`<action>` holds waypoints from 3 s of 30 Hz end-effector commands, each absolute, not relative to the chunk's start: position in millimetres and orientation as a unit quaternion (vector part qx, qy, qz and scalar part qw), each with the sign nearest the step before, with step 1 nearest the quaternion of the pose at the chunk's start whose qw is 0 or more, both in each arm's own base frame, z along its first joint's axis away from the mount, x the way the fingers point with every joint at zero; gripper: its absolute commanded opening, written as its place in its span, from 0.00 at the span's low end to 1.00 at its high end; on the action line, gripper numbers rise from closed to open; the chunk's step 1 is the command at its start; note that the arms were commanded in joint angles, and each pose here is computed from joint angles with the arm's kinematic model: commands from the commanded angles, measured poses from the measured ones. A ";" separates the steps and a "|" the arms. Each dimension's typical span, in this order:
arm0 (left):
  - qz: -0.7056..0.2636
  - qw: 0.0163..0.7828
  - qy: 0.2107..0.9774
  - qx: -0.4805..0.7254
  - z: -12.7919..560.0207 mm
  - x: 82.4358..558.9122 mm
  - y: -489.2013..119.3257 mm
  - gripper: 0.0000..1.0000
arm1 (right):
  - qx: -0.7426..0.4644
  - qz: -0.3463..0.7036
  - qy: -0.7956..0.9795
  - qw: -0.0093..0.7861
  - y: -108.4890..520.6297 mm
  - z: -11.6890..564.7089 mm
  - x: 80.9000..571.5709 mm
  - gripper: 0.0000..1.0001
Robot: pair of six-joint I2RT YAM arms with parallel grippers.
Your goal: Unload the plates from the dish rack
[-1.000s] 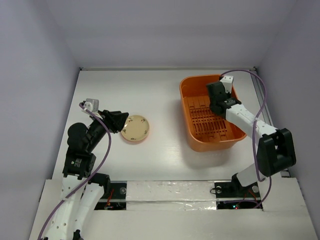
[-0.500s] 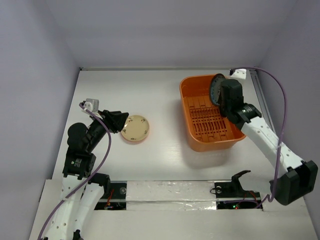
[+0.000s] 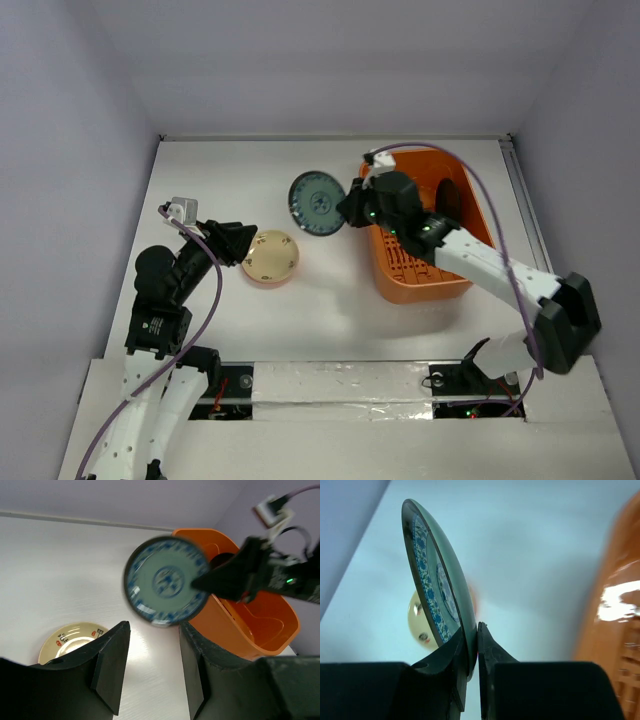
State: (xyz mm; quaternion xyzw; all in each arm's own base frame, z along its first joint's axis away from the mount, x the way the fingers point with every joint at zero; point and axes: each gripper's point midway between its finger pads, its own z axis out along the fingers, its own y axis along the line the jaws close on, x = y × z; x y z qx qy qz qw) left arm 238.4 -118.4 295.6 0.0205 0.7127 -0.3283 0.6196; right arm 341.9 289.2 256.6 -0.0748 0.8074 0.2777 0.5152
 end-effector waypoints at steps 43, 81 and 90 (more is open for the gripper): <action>-0.334 0.651 0.681 0.031 323.4 234.6 -117.5 0.41 | -0.148 0.360 0.864 0.319 450.5 124.2 319.2 0.32; -0.341 0.653 0.675 0.044 327.8 226.7 -122.6 0.41 | 0.195 -0.156 0.824 0.509 13.3 215.3 381.1 0.48; -0.344 0.654 0.672 0.047 329.6 223.7 -124.2 0.41 | 0.188 -0.179 0.848 0.463 -3.3 173.5 393.7 0.42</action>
